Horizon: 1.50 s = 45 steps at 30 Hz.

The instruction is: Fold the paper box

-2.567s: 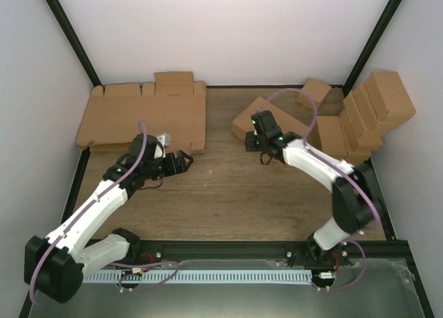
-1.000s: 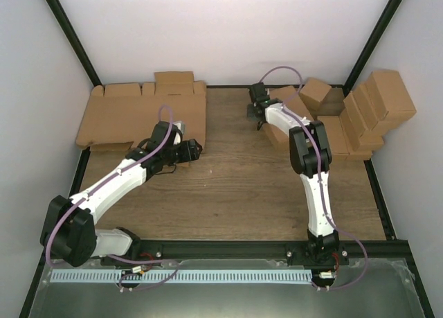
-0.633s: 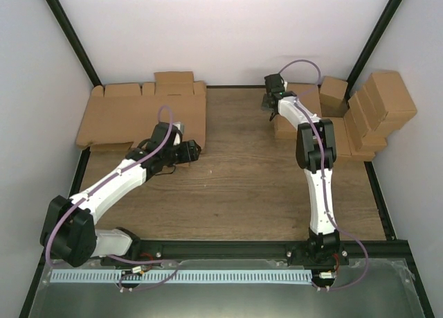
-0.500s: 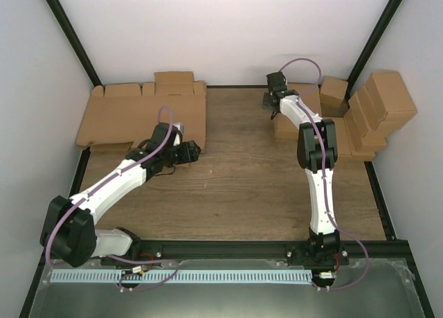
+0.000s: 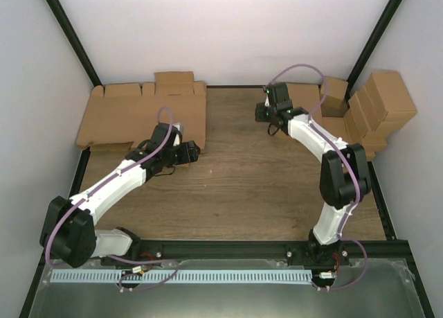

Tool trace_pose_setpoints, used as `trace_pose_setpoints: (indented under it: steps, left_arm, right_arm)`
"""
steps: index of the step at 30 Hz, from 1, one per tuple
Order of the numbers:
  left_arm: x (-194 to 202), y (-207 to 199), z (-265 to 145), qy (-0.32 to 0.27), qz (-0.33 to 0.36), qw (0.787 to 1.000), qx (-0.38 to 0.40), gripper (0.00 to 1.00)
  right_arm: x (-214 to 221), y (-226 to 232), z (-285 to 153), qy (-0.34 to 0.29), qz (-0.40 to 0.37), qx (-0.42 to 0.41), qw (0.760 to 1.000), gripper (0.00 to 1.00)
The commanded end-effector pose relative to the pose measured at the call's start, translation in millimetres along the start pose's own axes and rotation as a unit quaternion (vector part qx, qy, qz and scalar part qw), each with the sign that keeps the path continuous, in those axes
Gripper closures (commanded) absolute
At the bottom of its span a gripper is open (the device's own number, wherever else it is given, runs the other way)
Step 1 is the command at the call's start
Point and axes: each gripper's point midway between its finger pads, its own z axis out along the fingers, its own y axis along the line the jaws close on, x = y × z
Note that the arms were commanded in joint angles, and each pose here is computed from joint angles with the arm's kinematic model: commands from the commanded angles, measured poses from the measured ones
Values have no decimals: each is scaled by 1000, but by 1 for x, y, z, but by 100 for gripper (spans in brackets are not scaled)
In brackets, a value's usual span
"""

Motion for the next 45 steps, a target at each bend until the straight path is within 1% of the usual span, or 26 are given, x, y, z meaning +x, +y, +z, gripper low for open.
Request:
trace_pose_setpoints:
  steps: [1,4,7,11,13,14,15,16,17,19,20,21,23,24,25,26,28,31,33,35,36,39,40,41,43,45]
  left_arm:
    - [-8,-1,-3,-19,5,1000,1,26]
    - [-8,-2,-2,-19,6,1000,3,26]
    - [-11,-6,-3,-18,13,1000,8,26]
    - [-18,-8,-15,-44,34,998,10,21]
    - [-24,-11,-24,-67,47,997,19,19]
    - [-27,-14,-29,-79,54,995,26,17]
    - [-31,-17,-34,-94,62,993,33,14]
    - [-34,-20,-40,-108,66,991,39,3]
    - [-37,-22,-45,-124,69,989,46,0]
    - [-46,-23,-57,-166,76,982,53,0]
    - [-50,-20,-63,-189,78,978,46,0]
    - [-52,-9,-66,-214,81,973,26,0]
    - [-61,21,-76,-270,88,958,-50,0]
    - [-63,34,-82,-291,99,948,-86,0]
    - [-65,45,-86,-308,114,937,-116,0]
    - [-67,53,-90,-326,125,927,-140,0]
    - [-68,65,-93,-354,142,909,-169,0]
    - [-63,85,-85,-378,159,888,-208,0]
    - [-69,93,-79,-379,170,877,-239,0]
    - [-75,112,-76,-380,167,860,-298,0]
    - [-77,118,-74,-380,165,856,-309,0]
    - [-82,136,-71,-379,149,860,-308,0]
    - [-83,143,-75,-387,141,857,-311,0]
    - [-83,148,-81,-402,132,851,-311,0]
    - [-80,153,-86,-424,128,846,-297,0]
    - [-79,157,-82,-426,135,848,-283,0]
  right_arm:
    - [44,-8,-5,19,26,-6,999,94]
    - [68,-14,-6,37,37,-1,999,94]
    - [86,-12,-12,54,41,-5,998,97]
    - [89,2,-50,0,17,-49,999,96]
    - [88,1,-70,-35,9,-60,998,90]
    - [90,1,-79,-51,2,-67,996,84]
    - [85,2,-90,-79,-6,-78,994,73]
    - [86,0,-98,-98,-7,-81,992,63]
    - [84,-2,-108,-120,-4,-81,989,46]
    - [79,-13,-126,-172,18,-69,982,21]
    - [74,-19,-138,-207,30,-61,976,4]
    - [71,-24,-148,-245,35,-58,967,1]
    - [71,-33,-166,-316,9,-47,948,0]
    - [75,-33,-170,-333,-31,-42,941,0]
    - [83,-30,-168,-332,-93,-36,938,0]
    - [84,-26,-167,-329,-124,-36,936,0]
    - [85,-23,-160,-315,-155,-34,936,0]
    - [83,-38,-147,-324,-151,-21,934,0]
    - [83,-65,-133,-325,-116,-1,938,1]
    - [85,-89,-121,-320,-87,17,943,2]
    - [87,-92,-117,-320,-88,19,943,3]
    - [89,-97,-105,-317,-99,29,943,1]
    - [91,-94,-101,-308,-117,20,944,0]
    - [91,-92,-104,-323,-130,21,937,0]
    - [88,-106,-104,-339,-106,43,934,0]
    - [93,-115,-94,-318,-90,29,943,0]
